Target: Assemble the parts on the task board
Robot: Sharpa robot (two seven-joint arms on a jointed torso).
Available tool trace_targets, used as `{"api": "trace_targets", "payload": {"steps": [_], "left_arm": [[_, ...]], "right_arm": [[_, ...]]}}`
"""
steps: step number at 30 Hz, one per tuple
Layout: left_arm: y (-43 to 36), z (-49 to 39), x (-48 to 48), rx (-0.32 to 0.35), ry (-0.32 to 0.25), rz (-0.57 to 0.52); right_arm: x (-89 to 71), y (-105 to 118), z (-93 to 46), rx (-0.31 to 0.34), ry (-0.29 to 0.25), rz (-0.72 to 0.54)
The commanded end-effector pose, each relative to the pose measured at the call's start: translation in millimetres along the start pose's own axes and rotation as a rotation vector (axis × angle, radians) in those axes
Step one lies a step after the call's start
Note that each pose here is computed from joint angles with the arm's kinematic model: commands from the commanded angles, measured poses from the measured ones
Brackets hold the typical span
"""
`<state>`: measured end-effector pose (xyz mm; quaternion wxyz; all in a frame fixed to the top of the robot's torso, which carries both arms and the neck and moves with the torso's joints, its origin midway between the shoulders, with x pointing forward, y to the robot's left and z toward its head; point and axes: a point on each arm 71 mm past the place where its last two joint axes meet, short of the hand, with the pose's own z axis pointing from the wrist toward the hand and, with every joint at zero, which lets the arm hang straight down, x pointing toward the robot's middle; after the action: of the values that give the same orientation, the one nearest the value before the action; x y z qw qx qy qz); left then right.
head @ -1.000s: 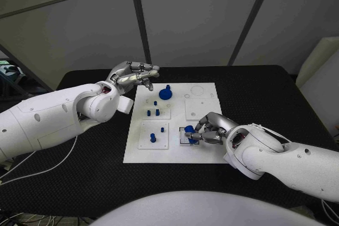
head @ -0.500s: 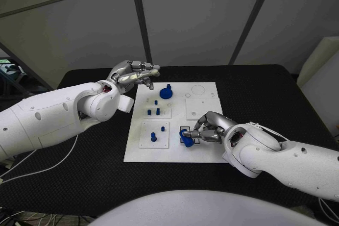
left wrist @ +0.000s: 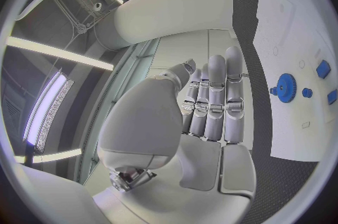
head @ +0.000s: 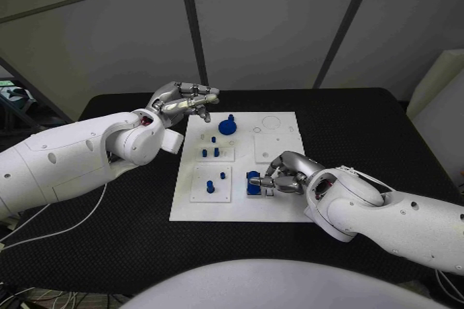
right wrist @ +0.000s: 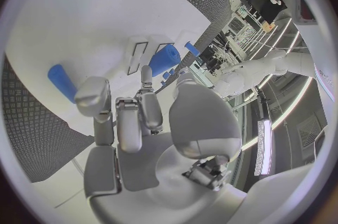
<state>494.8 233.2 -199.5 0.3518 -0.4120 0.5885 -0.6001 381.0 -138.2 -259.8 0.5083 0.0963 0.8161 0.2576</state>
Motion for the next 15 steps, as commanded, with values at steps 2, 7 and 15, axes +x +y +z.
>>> {"api": "trace_targets", "payload": {"steps": [2, 7, 15], "left_arm": [[-1.4, 0.1, 1.0, 0.005, 0.012, -0.001], [-1.4, -0.2, 0.5, 0.005, 0.011, -0.001], [-1.2, 0.3, 1.2, 0.004, 0.013, -0.002]], "right_arm": [[-3.3, 5.3, -2.7, -0.059, -0.033, -0.018], [-5.8, 9.7, -9.3, -0.138, -0.042, -0.025], [-6.1, 8.8, -11.1, -0.155, -0.033, -0.058]]}}
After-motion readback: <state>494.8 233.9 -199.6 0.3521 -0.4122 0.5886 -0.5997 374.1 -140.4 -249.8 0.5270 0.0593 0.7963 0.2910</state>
